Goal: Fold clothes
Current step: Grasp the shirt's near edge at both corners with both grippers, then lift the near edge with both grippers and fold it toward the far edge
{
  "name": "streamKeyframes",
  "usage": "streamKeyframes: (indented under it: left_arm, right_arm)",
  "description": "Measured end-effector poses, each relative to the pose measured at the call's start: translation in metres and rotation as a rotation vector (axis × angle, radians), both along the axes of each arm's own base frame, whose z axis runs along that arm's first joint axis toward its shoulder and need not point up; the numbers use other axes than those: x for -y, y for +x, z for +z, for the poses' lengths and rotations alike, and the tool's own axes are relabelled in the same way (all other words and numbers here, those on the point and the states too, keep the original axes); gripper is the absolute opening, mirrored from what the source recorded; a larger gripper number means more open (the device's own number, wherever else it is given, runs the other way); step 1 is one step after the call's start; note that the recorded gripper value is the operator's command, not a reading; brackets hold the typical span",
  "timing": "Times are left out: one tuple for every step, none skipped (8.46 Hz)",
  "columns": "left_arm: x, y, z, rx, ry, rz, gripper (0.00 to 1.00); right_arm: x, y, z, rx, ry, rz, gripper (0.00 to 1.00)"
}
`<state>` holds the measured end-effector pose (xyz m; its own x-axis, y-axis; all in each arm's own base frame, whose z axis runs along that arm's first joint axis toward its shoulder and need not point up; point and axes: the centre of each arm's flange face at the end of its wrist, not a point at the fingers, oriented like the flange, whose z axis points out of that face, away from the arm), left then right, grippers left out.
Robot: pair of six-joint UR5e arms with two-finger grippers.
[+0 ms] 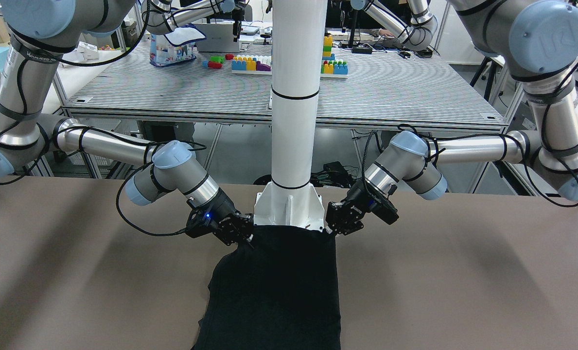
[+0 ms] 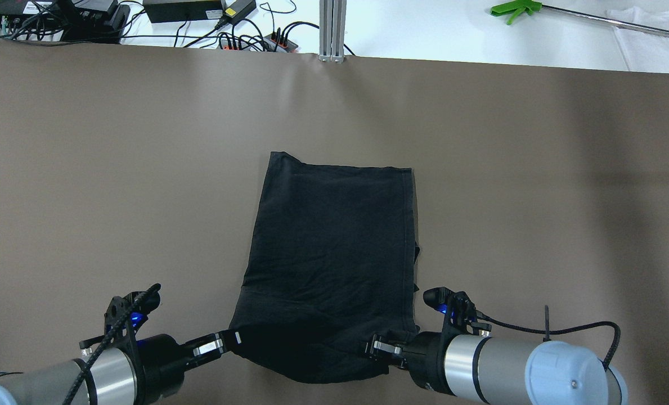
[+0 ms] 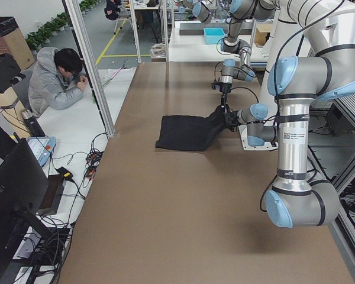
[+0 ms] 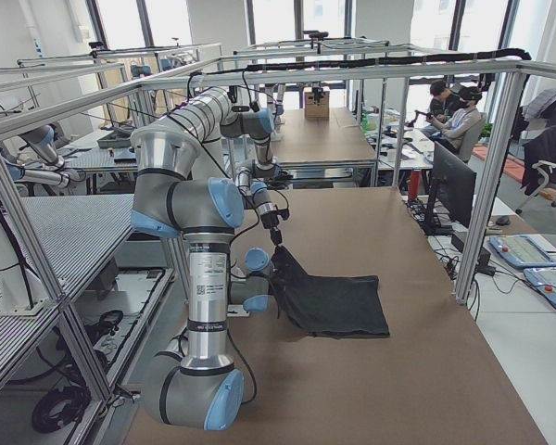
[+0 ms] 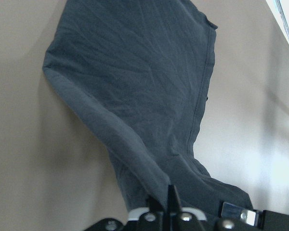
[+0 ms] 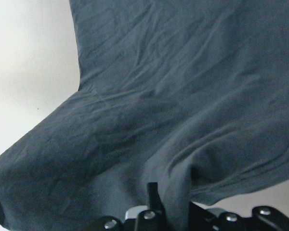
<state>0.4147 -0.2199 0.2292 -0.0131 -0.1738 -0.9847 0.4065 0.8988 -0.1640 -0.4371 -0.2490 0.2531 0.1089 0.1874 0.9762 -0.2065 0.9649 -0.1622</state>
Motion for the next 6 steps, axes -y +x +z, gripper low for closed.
streamKeyframes:
  left_arm:
    - [0.013, -0.007, 0.0, 0.01, 0.023, -0.004, 0.0]
    - [0.027, -0.014, 0.0, 0.018, 0.034, -0.012, 0.0]
    - [0.042, -0.017, 0.003, 0.031, 0.037, -0.027, 0.0]
    - [0.057, -0.018, 0.004, 0.037, 0.037, -0.05, 0.0]
    - [0.071, -0.018, 0.002, 0.034, 0.037, -0.071, 0.0]
    - [0.084, -0.021, -0.001, 0.032, 0.036, -0.082, 0.0]
  right_arm:
    - [0.016, 0.006, -0.001, 0.001, 0.002, 0.034, 0.0]
    - [0.029, 0.012, -0.007, 0.012, 0.006, 0.063, 0.0]
    - [0.042, 0.017, -0.016, 0.027, 0.012, 0.09, 0.0]
    - [0.052, 0.022, -0.023, 0.038, 0.016, 0.112, 0.0]
    - [0.061, 0.022, -0.026, 0.042, 0.019, 0.131, 0.0]
    - [0.071, 0.019, -0.027, 0.038, 0.023, 0.148, 0.0]
